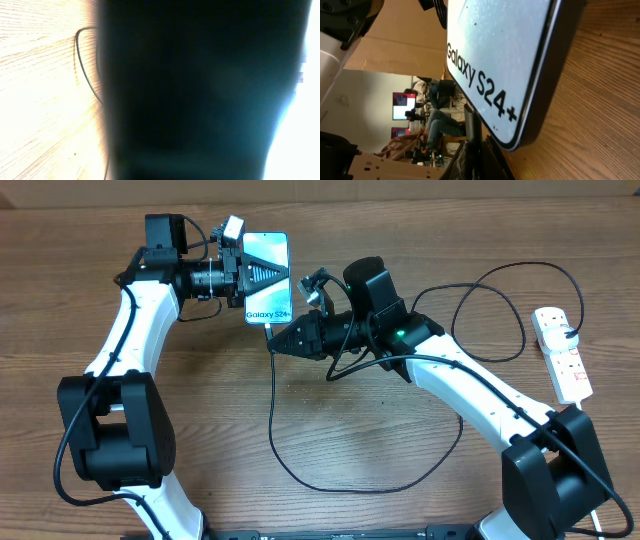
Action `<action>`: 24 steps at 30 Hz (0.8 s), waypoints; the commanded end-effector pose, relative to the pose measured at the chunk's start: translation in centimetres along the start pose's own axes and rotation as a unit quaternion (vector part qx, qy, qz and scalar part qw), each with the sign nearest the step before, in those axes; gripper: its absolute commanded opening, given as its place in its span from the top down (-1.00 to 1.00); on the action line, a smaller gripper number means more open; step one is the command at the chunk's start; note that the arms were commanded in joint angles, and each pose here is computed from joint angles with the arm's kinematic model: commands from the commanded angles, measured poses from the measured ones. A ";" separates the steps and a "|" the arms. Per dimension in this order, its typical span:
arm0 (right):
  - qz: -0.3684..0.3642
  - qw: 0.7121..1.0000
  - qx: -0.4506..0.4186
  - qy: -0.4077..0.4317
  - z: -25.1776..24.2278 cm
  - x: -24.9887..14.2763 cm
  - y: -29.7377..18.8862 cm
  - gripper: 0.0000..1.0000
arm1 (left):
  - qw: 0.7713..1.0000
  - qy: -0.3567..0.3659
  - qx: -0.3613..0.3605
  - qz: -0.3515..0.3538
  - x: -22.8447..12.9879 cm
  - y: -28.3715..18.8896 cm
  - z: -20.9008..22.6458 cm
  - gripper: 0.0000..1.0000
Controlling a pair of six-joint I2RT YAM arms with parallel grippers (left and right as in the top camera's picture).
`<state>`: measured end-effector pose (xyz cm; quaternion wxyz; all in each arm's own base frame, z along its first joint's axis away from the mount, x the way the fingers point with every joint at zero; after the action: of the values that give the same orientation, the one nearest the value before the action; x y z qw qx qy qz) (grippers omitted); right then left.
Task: Plug charger to phone and switch on socket
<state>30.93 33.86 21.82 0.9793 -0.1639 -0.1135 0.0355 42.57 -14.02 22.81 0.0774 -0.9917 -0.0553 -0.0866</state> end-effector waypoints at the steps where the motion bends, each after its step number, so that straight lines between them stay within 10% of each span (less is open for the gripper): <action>1: -0.024 1.000 -0.007 -0.003 -0.1 1.2 -0.6 0.92 | 1.000 0.021 -0.017 0.003 -0.1 -0.3 -1.5 0.91; 24: -0.053 0.998 -0.034 0.024 -1.0 2.0 -0.7 0.92 | 1.000 -0.004 -0.009 -0.004 0.2 -0.7 -1.2 0.92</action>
<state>31.64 33.73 21.44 0.9790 -0.1797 -0.0961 0.0103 43.12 -13.35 22.34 0.0945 -0.9901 -0.0732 -0.0741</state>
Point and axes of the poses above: each gripper's point midway between its finger pads, its own y axis out along the fingers, its own z axis along the line the jaws close on, x = y × z, the point moved 2 cm from there along -y, back along the fingers, and after that the axes turned 3 degrees about y, right-handed, at the moved point
